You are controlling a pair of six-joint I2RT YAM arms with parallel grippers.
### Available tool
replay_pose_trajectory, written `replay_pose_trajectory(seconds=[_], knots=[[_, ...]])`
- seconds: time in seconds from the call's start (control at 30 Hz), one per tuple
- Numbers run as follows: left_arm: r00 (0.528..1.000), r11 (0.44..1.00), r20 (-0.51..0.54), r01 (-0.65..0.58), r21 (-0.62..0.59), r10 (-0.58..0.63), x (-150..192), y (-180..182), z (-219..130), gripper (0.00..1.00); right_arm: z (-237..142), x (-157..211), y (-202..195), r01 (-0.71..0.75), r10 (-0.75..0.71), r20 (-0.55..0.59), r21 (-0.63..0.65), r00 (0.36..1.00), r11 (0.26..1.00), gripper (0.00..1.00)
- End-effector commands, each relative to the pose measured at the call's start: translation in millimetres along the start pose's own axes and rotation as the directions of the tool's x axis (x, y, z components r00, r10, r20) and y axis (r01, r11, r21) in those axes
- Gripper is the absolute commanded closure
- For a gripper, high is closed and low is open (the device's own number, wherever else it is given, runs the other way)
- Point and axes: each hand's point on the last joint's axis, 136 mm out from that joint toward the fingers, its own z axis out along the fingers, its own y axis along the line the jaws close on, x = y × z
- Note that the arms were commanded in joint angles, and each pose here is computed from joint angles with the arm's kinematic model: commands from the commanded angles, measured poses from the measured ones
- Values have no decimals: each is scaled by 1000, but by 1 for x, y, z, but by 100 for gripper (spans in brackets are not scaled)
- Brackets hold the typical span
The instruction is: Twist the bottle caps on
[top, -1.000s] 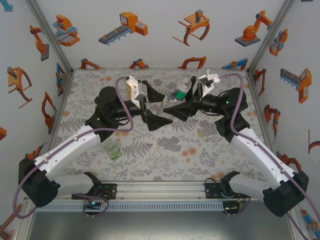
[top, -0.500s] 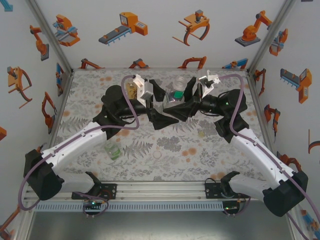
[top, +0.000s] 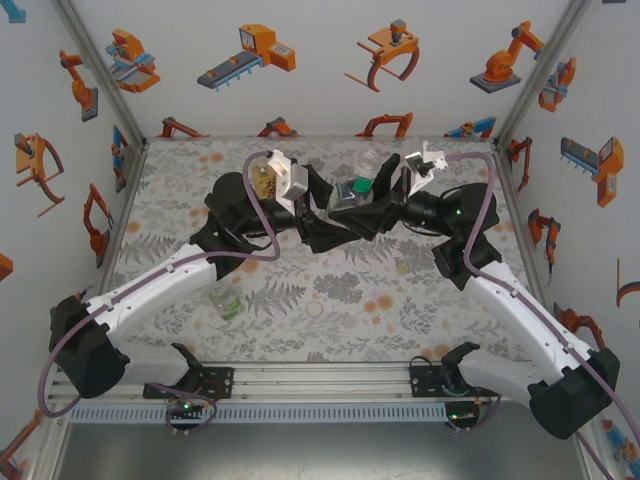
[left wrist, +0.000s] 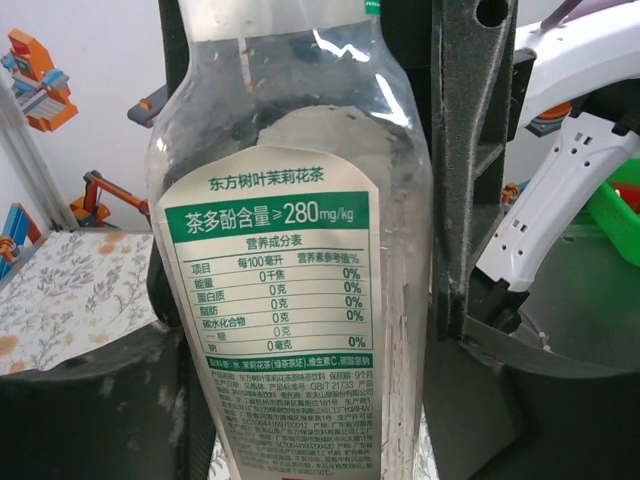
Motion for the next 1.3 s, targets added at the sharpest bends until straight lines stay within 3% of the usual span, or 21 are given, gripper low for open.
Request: replay_pose_trajectory(seconds=[0.0, 0.33, 0.43, 0.5, 0.57, 0.77, 0.9, 1.07, 1.27], knots=[[998, 999, 50, -43, -16, 44, -17, -2, -3, 43, -3, -7, 9, 26, -26, 23, -4, 999, 1000, 67], [998, 999, 41, -37, -15, 38, -16, -3, -3, 47, -5, -6, 9, 23, -23, 21, 8, 1000, 1000, 66], [999, 999, 37, -34, -19, 34, -16, -3, -4, 47, -6, -7, 9, 25, -26, 24, 14, 999, 1000, 53], [999, 999, 30, -36, -36, 37, -15, -1, -5, 47, -7, -8, 9, 28, -29, 25, 26, 999, 999, 36], [999, 997, 17, -40, -63, 41, -15, 3, -7, 47, -9, -8, 9, 42, -43, 15, 46, 999, 998, 28], [997, 988, -34, -76, -135, 72, -17, 12, -19, 48, -24, 0, -2, 100, -90, -58, 188, 994, 977, 21], [995, 977, -75, -78, -199, 64, -17, 25, -37, 51, -39, 7, -13, 128, -94, -122, 308, 988, 943, 21], [991, 955, -127, -69, -288, 33, -14, 42, -66, 62, -60, 19, -31, 133, -53, -183, 459, 982, 879, 21], [976, 933, -217, -85, -348, 8, -2, 54, -91, 76, -103, 59, -74, 140, 109, -295, 707, 949, 693, 21]])
